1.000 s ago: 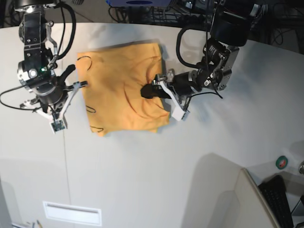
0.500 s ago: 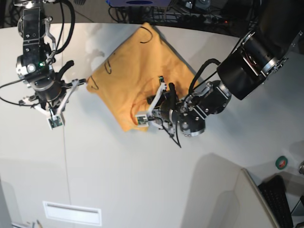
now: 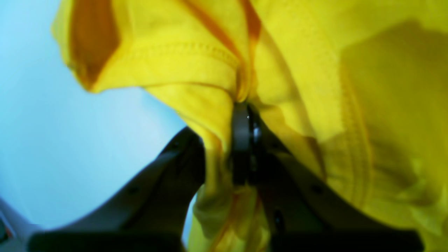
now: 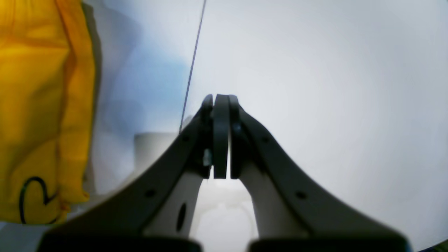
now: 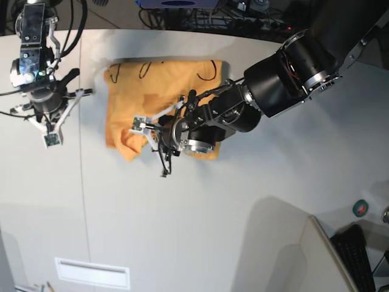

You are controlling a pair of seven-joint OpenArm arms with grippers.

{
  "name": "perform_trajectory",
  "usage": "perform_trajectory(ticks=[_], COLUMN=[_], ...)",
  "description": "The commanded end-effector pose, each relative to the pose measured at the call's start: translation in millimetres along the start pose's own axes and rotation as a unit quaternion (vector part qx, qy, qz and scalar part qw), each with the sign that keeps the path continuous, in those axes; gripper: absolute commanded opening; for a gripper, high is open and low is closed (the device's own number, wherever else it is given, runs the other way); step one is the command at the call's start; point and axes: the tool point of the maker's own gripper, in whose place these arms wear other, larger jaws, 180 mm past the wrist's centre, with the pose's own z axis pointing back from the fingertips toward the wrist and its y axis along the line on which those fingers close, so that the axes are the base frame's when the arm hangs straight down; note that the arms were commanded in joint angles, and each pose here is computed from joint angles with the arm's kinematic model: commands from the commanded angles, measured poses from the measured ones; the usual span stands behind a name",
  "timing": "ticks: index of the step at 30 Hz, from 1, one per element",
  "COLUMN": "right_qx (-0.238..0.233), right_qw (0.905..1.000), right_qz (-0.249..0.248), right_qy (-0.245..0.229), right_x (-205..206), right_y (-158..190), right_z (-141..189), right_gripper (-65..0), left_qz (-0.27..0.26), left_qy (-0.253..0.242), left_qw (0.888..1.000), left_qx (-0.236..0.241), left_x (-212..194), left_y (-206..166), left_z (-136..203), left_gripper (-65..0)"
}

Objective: Layout the t-shirt on the table in an organized manner, then fold the t-shirt properly
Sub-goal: 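Smooth and square the folded shirt with the left gripper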

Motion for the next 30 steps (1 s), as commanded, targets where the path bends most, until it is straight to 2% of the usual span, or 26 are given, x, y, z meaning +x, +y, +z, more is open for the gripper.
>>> perform_trajectory(ticks=[1,25,30], right_qx=[-0.007,-0.005,-0.004], right_qw=[0.9998,0.9999,0.9999], right_qz=[0.001,0.002,0.002], right_qy=[-0.019,-0.014,-0.014], right_x=[11,6,6], right_y=[-6,-4,-3], right_z=[2,2,2], right_gripper=[-65.0,-65.0,-65.0], left_qz=[-0.007,-0.011,-0.015], left_qy=[-0.021,-0.053,-0.061], left_qw=[1.000,0.998,0.998], left_qx=[0.004,0.023,0.031], left_x=[16,42,49], left_y=[9,21,27], left_z=[1,8,13], left_gripper=[-65.0,-64.8,-31.8])
